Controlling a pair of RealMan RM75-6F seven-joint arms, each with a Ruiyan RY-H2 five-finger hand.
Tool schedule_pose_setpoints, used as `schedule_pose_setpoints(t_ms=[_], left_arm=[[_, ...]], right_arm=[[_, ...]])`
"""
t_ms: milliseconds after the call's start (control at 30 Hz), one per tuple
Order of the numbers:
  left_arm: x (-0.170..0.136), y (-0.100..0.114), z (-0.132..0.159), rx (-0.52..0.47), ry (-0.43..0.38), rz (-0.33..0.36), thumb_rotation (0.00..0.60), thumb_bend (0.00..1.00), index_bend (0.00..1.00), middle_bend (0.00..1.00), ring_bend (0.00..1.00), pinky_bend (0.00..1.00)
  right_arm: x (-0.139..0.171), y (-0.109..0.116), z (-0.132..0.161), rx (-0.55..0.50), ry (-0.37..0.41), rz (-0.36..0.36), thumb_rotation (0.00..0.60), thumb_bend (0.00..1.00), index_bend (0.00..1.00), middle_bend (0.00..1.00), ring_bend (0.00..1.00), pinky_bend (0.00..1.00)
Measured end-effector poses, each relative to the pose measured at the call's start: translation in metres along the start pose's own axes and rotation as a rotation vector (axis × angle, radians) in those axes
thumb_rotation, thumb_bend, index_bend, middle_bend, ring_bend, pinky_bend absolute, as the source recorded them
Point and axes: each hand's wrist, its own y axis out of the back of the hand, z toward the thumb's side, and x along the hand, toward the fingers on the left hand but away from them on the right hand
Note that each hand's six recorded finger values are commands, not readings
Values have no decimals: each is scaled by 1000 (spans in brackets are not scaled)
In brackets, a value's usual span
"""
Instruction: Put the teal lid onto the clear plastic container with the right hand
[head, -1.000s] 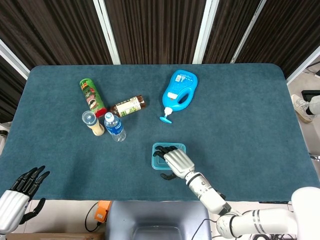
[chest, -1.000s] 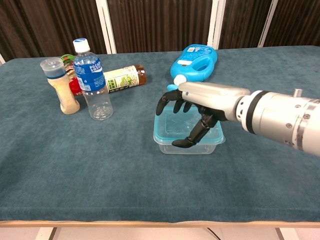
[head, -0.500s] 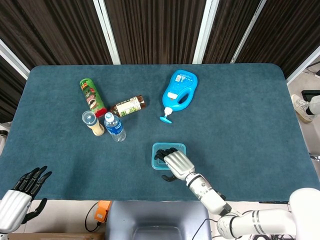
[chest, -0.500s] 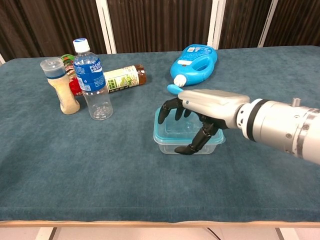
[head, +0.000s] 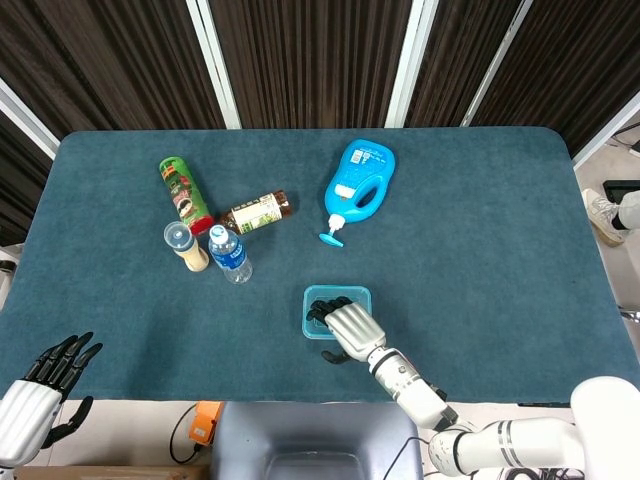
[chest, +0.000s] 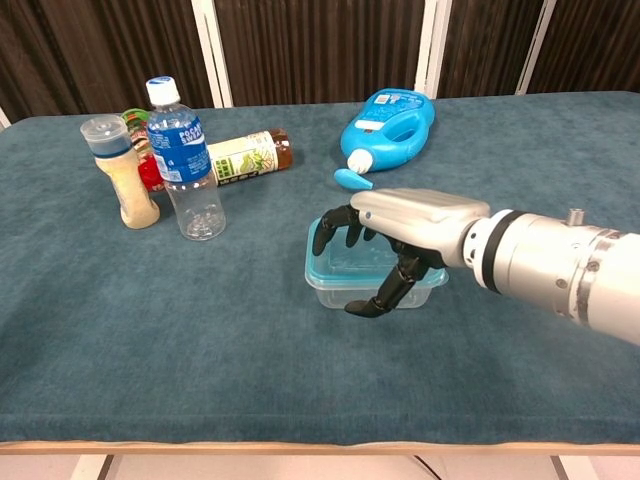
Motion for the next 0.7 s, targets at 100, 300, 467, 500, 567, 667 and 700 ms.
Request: schedule_pose_setpoints(t_ms=[100, 300, 467, 500, 567, 667, 700], left_arm=[[0, 0, 0, -1, 1, 0, 600, 432, 0, 0, 0, 161], [0, 0, 0, -1, 1, 1, 600, 431, 0, 0, 0, 161], [0, 0, 0, -1, 1, 0, 600, 431, 0, 0, 0, 161], [0, 0, 0, -1, 1, 0, 600, 431, 0, 0, 0, 161], [0, 1, -1, -2, 1, 2, 600, 431, 0, 0, 0, 161], [0, 1, -1, -3, 2, 3, 600, 432, 0, 0, 0, 161], [0, 1, -1, -2, 2, 2, 600, 431, 0, 0, 0, 161]], right_arm=[[0, -2, -1, 0, -1, 4, 600, 423, 403, 310, 303, 345], [-1, -4, -1, 1, -2, 9, 600, 423, 403, 311, 303, 345], [-1, -6, -2, 1, -5, 15, 600, 424, 403, 311, 303, 345], [-1, -6, -2, 1, -5, 13, 600, 424, 403, 311, 303, 345], [-1, -3, -2, -2, -3, 3, 600, 424, 403, 310, 303, 345], [1, 4, -1, -10, 1, -20, 600, 424, 403, 311, 303, 345], [2, 7, -1, -14, 2, -26, 600, 424, 403, 311, 303, 345]])
